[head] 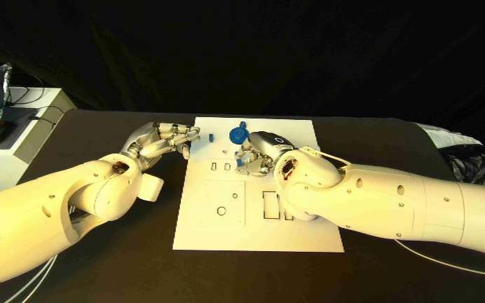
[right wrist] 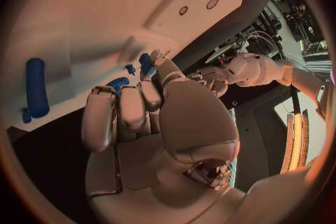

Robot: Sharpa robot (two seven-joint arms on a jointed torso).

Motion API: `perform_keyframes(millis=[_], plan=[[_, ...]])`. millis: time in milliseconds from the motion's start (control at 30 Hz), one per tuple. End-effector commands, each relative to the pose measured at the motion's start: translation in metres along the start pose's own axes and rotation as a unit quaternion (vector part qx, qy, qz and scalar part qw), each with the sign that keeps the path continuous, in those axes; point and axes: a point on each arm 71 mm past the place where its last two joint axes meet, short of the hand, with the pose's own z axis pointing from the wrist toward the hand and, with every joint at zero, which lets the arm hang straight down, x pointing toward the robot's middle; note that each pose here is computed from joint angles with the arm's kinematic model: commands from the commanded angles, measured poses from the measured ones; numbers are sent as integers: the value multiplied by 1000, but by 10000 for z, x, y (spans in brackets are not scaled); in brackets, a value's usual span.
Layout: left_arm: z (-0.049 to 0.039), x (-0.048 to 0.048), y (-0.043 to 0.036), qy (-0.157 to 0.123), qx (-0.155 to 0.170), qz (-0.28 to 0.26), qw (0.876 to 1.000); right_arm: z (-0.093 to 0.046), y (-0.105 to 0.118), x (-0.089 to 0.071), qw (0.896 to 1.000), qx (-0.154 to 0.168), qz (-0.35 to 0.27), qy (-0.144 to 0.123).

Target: Assemble the parts on the task board

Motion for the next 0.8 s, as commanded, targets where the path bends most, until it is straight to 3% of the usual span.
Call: perform_keyframes(millis=[33,800], plan=[[3,21,-7,9,2,-1,1000,-13,-4,17,1000,8,-13,1],[2,14,1,10,1,-1,1000,-25,-77,40,999,15,-29,-31]])
